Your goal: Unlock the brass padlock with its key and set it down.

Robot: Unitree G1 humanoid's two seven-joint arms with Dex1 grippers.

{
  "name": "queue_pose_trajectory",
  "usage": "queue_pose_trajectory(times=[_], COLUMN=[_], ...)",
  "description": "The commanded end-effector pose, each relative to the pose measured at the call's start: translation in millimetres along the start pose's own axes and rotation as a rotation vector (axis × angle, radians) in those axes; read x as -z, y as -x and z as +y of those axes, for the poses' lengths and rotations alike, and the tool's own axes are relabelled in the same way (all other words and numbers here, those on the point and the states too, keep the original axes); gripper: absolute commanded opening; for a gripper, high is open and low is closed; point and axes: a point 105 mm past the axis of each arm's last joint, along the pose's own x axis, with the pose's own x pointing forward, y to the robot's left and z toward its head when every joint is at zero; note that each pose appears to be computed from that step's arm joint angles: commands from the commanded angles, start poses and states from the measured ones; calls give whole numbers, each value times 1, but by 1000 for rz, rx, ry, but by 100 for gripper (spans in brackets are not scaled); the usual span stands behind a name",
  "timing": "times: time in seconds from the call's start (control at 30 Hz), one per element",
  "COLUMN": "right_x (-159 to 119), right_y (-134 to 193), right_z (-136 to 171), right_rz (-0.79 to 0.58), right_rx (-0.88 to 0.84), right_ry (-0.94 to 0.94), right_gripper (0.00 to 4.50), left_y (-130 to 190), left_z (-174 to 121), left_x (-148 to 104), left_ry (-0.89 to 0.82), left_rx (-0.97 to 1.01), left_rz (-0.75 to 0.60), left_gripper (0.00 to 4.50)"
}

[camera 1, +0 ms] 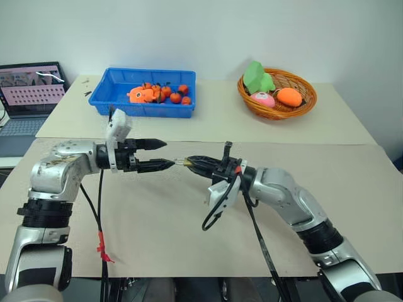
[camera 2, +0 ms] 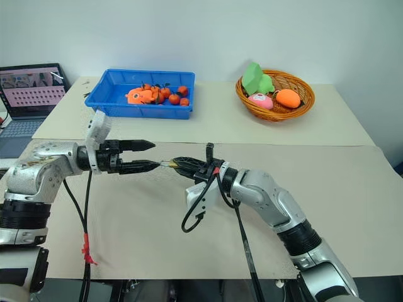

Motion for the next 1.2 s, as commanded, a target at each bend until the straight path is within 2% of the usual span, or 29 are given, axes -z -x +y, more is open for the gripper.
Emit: queue_pose_trajectory(times=[0.03,0.1,0.27,0.3,0.33,0.8,1.2], right_x=[-4,-5,-6,-6,-6,-14,-8], right_y=[3,2,2,2,2,1,6], right_z=[-16,-17,-15,-14,-14,-16,-4], right_rz=[-6,-9,-8,-8,-8,-36,-13], right_rx=[66,69,68,68,68,63,26], right_ry=[32,33,32,32,32,64,52], right_gripper=[19,19,19,19,19,19,19], left_y=[7,6,3,1,0,-24,-24], left_z=[0,-1,-3,-3,-4,-11,-8], left_x=[-20,-23,-22,-22,-22,-17,-28], left_ry=[-45,-48,-50,-53,-54,-106,-144], left_rx=[9,25,54,60,66,172,175], left_rz=[-48,-55,-43,-38,-36,24,21], left_gripper=[359,298,91,61,4,1,1])
